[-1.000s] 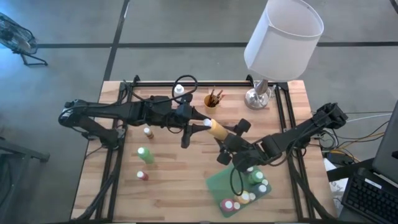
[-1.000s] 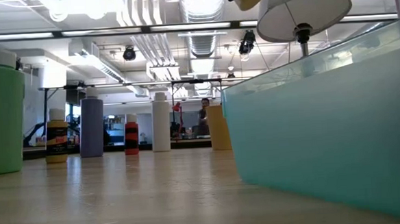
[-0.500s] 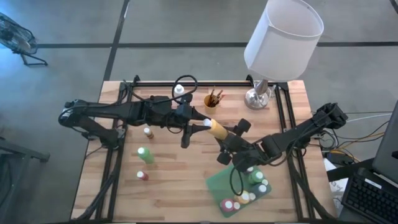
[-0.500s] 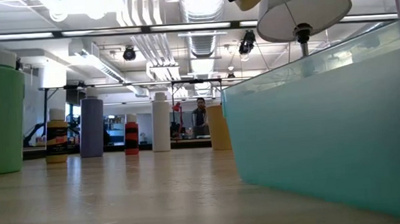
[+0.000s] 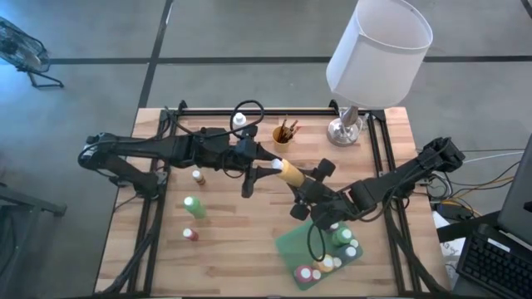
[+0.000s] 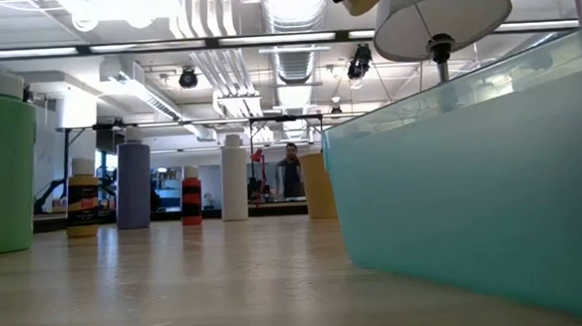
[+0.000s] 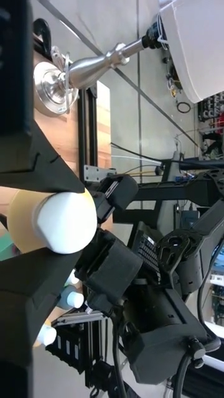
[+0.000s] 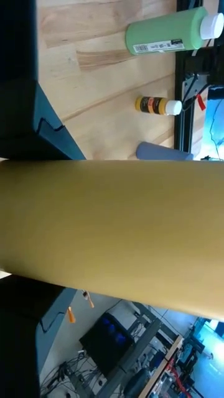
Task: Pick & Place Paint Supplies
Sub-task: Put the yellow paint bottle into the green bin
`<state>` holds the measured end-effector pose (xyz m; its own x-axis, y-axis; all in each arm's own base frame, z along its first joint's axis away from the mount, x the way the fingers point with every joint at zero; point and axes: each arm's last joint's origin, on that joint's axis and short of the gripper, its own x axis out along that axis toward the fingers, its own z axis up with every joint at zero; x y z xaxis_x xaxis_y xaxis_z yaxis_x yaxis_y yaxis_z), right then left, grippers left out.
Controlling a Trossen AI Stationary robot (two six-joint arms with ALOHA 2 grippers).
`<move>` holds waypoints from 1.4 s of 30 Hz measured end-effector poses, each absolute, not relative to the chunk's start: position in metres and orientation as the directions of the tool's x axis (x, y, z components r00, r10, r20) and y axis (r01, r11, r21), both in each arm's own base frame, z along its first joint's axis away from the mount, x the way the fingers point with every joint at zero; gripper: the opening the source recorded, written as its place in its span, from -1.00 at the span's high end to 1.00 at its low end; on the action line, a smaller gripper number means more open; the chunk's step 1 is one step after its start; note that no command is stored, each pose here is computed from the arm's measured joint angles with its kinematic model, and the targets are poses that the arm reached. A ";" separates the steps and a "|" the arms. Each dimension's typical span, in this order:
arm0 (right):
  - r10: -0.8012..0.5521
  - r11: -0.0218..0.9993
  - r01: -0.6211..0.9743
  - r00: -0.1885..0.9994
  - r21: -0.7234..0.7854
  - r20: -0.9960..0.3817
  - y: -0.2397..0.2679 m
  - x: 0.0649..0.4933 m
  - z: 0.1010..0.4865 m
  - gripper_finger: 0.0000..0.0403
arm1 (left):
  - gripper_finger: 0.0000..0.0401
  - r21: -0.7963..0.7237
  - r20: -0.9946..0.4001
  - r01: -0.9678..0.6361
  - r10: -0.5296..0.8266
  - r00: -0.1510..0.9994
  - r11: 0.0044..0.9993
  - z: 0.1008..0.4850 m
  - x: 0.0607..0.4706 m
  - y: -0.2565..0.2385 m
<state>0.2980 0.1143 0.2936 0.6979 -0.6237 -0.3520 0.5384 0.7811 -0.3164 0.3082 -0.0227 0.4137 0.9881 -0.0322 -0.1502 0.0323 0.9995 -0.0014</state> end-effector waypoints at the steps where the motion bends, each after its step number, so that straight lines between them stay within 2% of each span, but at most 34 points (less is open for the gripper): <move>1: -0.624 0.781 0.537 0.698 -0.319 -0.352 0.114 0.298 0.294 -0.08 | 0.27 -0.004 -0.150 0.035 -0.035 0.988 0.999 0.414 0.308 -0.023; 9: -0.622 0.782 0.536 0.698 -0.318 -0.354 0.114 0.298 0.293 -0.09 | 0.09 -0.005 -0.144 0.040 -0.040 0.989 0.999 0.414 0.308 -0.023; 12: -0.622 0.782 0.536 0.698 -0.318 -0.354 0.114 0.298 0.293 -0.06 | -0.07 -0.015 -0.144 0.029 -0.031 0.989 0.999 0.414 0.308 -0.023; 17: -0.625 0.780 0.542 0.697 -0.314 -0.351 0.114 0.298 0.294 -0.05 | -0.32 0.020 -0.128 -0.059 0.061 0.990 0.998 0.422 0.298 -0.019; 21: -0.629 0.776 0.543 0.693 -0.320 -0.352 0.113 0.296 0.295 -0.06 | -0.38 0.067 -0.151 -0.132 0.141 0.978 0.989 0.429 0.280 -0.016; 25: -0.618 0.786 0.535 0.689 -0.310 -0.379 0.114 0.293 0.293 -0.05 | -0.36 0.074 -0.157 -0.149 0.159 0.975 0.986 0.427 0.260 -0.014; 31: -0.487 0.873 0.429 0.741 -0.233 -0.462 0.121 0.292 0.277 -0.06 | -0.36 0.083 -0.122 -0.130 0.140 0.983 0.988 0.389 0.239 -0.013; 35: -0.392 0.920 0.353 0.792 -0.172 -0.468 0.130 0.290 0.258 -0.06 | -0.36 0.061 -0.054 -0.048 0.052 0.997 0.997 0.352 0.228 -0.015; 39: -0.307 0.951 0.290 0.859 -0.106 -0.409 0.138 0.289 0.244 -0.06 | -0.36 0.032 0.055 0.021 -0.022 0.998 0.999 0.319 0.217 -0.016; 42: -0.197 0.980 0.189 0.931 -0.056 -0.306 0.143 0.291 0.243 -0.06 | -0.36 0.022 0.158 0.071 -0.073 0.985 0.997 0.298 0.213 -0.017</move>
<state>0.2911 0.1429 0.2431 0.9312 -0.1972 -0.3064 0.1892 0.9803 -0.0557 0.2133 -0.0174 0.2984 0.9847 -0.0735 0.1580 0.0709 0.9972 0.0219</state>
